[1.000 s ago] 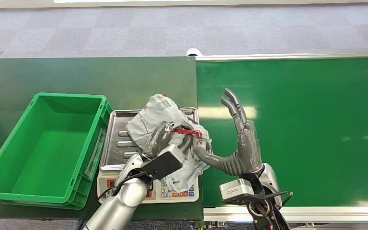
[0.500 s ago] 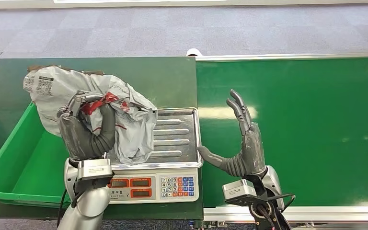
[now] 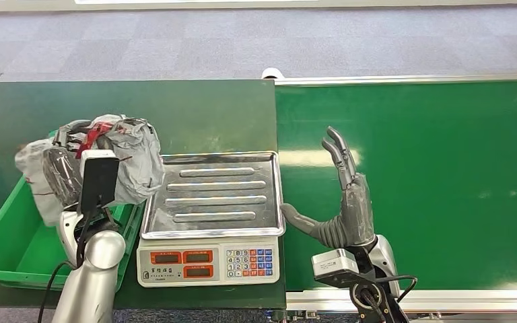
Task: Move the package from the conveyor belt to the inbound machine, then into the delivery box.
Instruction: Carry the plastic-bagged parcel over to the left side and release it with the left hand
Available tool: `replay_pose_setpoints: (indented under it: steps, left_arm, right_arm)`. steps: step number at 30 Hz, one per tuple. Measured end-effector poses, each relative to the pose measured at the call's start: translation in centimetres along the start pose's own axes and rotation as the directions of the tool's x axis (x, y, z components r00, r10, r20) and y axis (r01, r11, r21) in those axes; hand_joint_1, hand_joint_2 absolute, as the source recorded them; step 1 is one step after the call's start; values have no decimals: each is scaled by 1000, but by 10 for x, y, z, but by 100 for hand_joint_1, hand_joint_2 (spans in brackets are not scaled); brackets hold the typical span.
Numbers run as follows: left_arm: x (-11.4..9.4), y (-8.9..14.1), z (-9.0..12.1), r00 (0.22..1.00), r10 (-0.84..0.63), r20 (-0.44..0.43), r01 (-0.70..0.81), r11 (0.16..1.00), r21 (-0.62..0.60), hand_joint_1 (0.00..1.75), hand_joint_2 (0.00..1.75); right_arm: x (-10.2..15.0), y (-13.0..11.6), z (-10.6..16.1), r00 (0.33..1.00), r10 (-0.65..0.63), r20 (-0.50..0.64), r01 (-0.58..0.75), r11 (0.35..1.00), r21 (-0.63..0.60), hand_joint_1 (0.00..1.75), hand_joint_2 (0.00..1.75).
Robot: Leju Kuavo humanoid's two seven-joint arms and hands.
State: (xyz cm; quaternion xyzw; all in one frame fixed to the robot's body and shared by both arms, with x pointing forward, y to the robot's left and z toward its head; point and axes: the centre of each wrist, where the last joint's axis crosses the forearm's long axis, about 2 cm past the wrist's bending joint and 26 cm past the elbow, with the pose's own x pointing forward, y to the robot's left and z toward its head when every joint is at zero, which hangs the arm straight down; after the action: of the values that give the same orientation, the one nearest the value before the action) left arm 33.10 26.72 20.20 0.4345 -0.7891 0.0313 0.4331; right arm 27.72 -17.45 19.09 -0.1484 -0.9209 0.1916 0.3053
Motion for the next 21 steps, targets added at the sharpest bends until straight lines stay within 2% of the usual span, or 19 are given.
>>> replay_pose_setpoints:
  steps: [4, 7, 10, 14, 21]
  left_arm:
    - [-13, 1, -1, 998, -36, -53, 36, 999, 1, 0, 175]
    - [-18, 1, -1, 997, 15, -72, -15, 1000, 7, 0, 175]
    - [-19, -1, 1, 982, 172, -76, -172, 985, 5, 0, 175]
    - [-13, -3, 5, 889, 455, -40, -456, 890, -5, 0, 175]
    - [12, -1, 25, 735, 678, 13, -674, 732, -100, 0, 175]
  right_arm:
    - [0, 0, -1, 1000, 2, -1, -2, 1000, -3, 0, 175]
    - [0, 0, -1, 1000, 3, -3, -3, 1000, -4, 0, 175]
    - [0, -1, 0, 1000, 0, -7, 0, 1000, -4, 0, 175]
    - [-1, -1, 0, 1000, -15, -8, 15, 1000, 2, 0, 175]
    - [-3, -2, 0, 999, -41, -11, 42, 999, 13, 0, 175]
